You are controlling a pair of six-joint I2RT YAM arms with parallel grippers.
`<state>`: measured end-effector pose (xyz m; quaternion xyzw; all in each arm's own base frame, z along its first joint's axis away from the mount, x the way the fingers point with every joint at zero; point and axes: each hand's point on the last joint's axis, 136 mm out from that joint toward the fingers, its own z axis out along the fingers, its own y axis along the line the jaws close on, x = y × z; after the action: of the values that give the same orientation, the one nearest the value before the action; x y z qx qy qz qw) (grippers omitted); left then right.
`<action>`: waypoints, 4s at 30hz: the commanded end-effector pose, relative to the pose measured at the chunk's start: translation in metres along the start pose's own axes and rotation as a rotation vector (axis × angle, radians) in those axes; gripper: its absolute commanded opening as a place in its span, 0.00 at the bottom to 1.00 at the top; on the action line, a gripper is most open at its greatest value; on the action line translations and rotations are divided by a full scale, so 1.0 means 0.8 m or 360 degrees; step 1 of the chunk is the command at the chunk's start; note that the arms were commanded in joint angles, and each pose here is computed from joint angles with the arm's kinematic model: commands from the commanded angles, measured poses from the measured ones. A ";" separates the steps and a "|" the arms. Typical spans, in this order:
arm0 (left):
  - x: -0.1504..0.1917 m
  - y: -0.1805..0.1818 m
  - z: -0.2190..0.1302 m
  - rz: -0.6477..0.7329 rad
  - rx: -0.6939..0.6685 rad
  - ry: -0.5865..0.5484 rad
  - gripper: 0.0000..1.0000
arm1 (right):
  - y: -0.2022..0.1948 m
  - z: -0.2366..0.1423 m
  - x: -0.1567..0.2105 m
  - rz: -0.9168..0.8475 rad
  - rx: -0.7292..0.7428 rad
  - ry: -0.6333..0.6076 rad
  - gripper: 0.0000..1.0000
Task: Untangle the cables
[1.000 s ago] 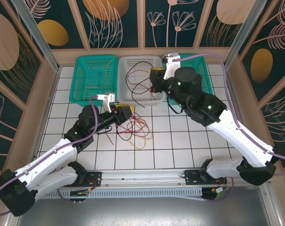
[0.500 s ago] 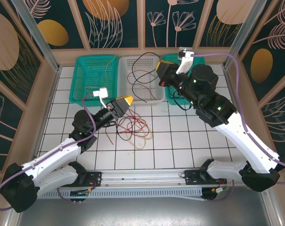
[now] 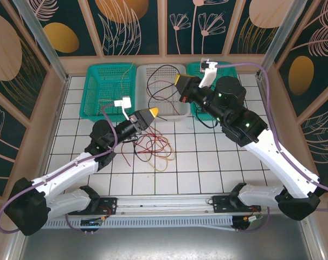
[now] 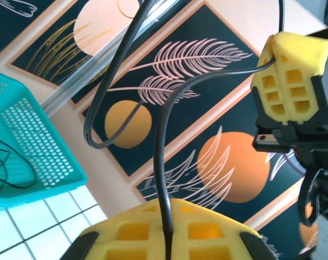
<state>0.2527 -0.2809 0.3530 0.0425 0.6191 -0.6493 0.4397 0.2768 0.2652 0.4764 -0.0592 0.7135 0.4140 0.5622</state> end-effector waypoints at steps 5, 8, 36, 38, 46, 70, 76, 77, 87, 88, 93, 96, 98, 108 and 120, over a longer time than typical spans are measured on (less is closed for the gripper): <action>0.000 0.019 -0.002 0.0361 -0.0270 0.0139 0.00 | -0.009 0.013 -0.007 -0.0082 0.0095 0.0049 0.00; 0.011 0.030 -0.004 0.0479 -0.0358 0.0265 0.00 | -0.012 0.023 -0.001 -0.0127 0.0131 0.0112 0.00; 0.092 0.055 0.011 0.1047 -0.0539 0.0824 0.00 | -0.013 0.060 0.032 -0.0134 0.0215 0.0316 0.00; 0.082 0.059 0.007 0.1054 -0.0613 0.0779 0.20 | -0.023 0.056 0.025 -0.0139 0.0262 0.0299 0.00; 0.052 0.059 -0.030 0.0945 -0.0769 0.0508 0.66 | -0.093 0.029 -0.032 -0.0120 0.0485 0.0181 0.00; -0.008 0.104 -0.103 0.0413 -0.1269 0.0057 0.89 | -0.402 0.048 -0.025 0.0211 0.1051 0.0345 0.35; 0.004 0.132 -0.128 0.0294 -0.1393 0.0059 0.99 | -0.364 0.042 0.000 0.0108 0.1015 0.0345 0.48; 0.008 0.138 -0.131 0.0270 -0.1418 0.0067 0.98 | -0.353 0.041 0.007 0.0073 0.0998 0.0358 0.48; 0.052 0.187 -0.175 -0.0050 -0.1616 0.0144 0.86 | -0.179 0.048 0.190 -0.0155 0.0477 0.0673 0.49; 0.058 0.193 -0.181 -0.0085 -0.1651 0.0154 0.85 | -0.172 0.048 0.210 -0.0126 0.0454 0.0708 0.49; 0.093 0.225 -0.213 -0.0297 -0.1792 0.0215 0.74 | -0.151 0.056 0.298 -0.0139 0.0419 0.0915 0.47; 0.111 0.236 -0.225 -0.0448 -0.1783 0.0213 0.66 | -0.142 0.062 0.343 -0.0197 0.0406 0.1040 0.46; 0.124 0.243 -0.233 -0.0548 -0.1790 0.0208 0.63 | -0.130 0.064 0.372 -0.0230 0.0363 0.1122 0.45; 0.170 0.270 -0.249 -0.0852 -0.1800 0.0246 0.46 | -0.140 0.063 0.428 -0.0222 0.0454 0.1253 0.41; 0.180 0.284 -0.204 -0.0978 -0.1652 0.0287 0.53 | -0.130 0.069 0.404 -0.0152 0.0485 0.1125 0.40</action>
<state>0.2166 -0.1665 0.0459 -0.3048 0.8872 -0.3122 0.1501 0.2521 0.3573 0.1215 -0.1752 0.9219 0.2188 0.2676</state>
